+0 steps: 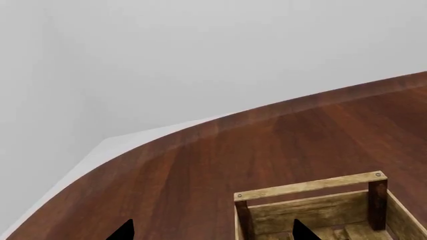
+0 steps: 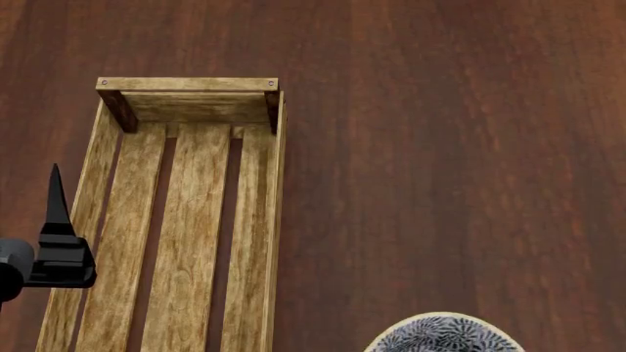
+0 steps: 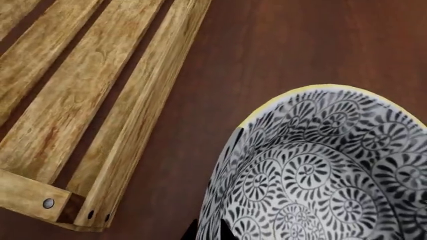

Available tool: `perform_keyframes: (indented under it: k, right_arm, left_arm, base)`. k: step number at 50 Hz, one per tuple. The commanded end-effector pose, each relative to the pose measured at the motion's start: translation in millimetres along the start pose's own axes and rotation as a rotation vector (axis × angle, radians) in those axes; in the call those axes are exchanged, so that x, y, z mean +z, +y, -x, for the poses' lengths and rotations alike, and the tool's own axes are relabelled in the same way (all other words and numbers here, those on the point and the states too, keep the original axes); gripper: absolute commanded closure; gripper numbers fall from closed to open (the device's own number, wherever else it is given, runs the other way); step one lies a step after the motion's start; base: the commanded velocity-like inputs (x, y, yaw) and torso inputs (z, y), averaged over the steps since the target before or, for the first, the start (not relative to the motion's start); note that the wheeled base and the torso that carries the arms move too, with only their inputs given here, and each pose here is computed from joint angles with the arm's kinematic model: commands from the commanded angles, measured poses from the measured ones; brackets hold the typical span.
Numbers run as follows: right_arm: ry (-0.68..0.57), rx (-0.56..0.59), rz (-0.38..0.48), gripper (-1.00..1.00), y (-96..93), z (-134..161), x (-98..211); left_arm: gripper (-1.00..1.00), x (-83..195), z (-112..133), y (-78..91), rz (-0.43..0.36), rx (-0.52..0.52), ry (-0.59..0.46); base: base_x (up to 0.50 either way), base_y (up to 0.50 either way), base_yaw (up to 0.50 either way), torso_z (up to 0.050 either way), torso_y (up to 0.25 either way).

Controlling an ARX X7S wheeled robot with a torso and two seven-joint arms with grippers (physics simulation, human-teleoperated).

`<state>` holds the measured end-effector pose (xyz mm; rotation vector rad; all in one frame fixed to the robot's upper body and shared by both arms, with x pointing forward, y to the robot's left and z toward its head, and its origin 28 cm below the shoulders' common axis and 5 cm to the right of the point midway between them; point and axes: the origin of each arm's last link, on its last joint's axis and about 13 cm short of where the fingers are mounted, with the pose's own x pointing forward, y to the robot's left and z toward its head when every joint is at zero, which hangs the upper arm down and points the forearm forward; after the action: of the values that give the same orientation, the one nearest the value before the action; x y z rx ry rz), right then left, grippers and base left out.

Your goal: Stack the left bowl on the right bowl and place them in the tray.

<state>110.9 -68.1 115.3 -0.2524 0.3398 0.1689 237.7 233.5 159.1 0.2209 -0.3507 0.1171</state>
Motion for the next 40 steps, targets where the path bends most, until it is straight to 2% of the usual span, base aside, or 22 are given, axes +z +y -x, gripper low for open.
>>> perform_keyframes:
  k: [1,19,40]
  right_arm:
    - [-0.058,-0.035,0.053,1.00,-6.5,3,17]
    - [-0.097,-0.089,0.102,1.00,-20.6,-1,40]
    - [-0.106,-0.188,0.104,1.00,-44.8,-1,59]
  left_arm:
    - [-1.00,0,0,0.1,0.001,0.001,0.001]
    - [-1.00,-1,0,-0.3,-0.003,0.001,0.004]
    - [-1.00,-1,0,0.5,-0.003,0.003,0.003]
  base:
    - [0.00,0.00,0.00,0.000,0.000]
    - [0.00,0.00,0.00,0.000,0.000]
    - [0.00,0.00,0.00,0.000,0.000]
